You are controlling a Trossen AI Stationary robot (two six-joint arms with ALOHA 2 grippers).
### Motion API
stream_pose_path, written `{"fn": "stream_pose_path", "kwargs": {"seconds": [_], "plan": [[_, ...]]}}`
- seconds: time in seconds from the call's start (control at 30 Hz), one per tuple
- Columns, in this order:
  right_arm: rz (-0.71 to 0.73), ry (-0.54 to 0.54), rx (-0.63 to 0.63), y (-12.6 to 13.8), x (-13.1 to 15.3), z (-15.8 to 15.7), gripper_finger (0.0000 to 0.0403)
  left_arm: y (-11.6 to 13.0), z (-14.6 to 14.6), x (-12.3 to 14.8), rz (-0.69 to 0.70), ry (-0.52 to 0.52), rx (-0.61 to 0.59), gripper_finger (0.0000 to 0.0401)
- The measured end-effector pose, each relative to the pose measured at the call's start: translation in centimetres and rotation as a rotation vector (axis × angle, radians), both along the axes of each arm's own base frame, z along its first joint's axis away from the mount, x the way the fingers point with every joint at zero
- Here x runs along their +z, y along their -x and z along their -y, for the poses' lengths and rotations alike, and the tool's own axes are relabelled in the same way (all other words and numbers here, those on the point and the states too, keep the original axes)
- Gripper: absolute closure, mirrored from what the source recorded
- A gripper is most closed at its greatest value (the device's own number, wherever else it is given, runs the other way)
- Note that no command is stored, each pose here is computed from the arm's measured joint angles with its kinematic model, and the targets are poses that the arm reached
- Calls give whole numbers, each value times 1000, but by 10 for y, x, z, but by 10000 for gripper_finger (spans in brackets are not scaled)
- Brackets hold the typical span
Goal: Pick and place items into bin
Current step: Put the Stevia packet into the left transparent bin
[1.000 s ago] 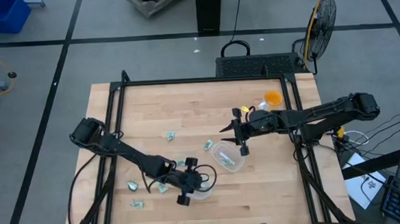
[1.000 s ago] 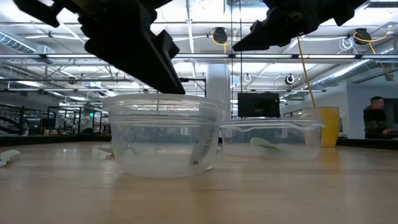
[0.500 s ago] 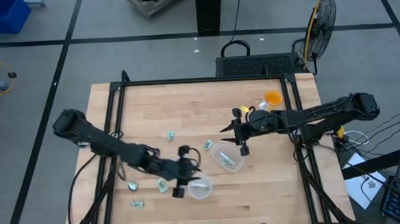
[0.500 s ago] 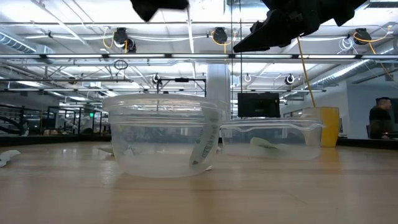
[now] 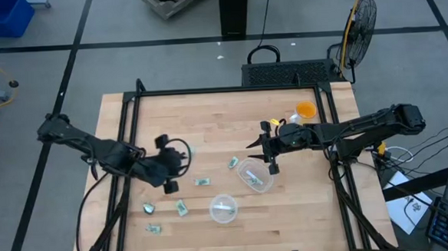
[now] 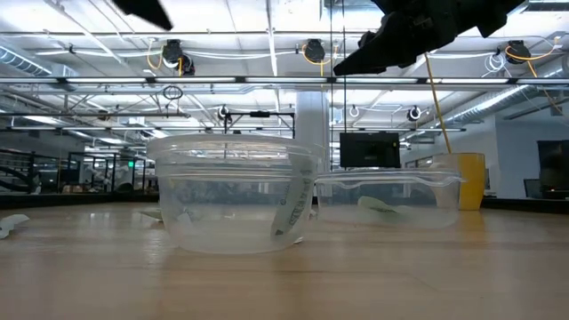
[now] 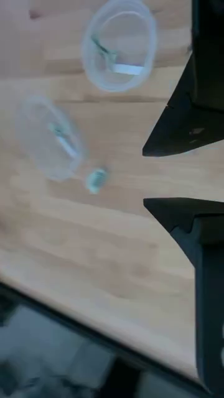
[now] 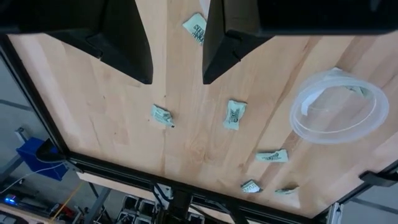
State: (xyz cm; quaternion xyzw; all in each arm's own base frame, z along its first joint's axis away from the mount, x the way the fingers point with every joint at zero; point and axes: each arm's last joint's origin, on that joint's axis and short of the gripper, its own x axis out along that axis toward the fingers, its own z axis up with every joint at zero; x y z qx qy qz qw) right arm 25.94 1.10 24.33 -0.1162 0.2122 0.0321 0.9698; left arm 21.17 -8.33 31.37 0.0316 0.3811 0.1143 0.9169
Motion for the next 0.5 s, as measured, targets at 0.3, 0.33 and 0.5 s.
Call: {"fn": "stream_pose_path", "kwargs": {"seconds": [0.3,0.33,0.5], "plan": [[-24,-17,-9,4,-12,0,271,21,26,-60,-251,303,86,277],[-27,-14,-8,5,-15,0,271,25,31,-70,-281,332,107,277],[-4,-22,-9,5,-17,0,271,40,55,-109,-469,579,326,277]]}}
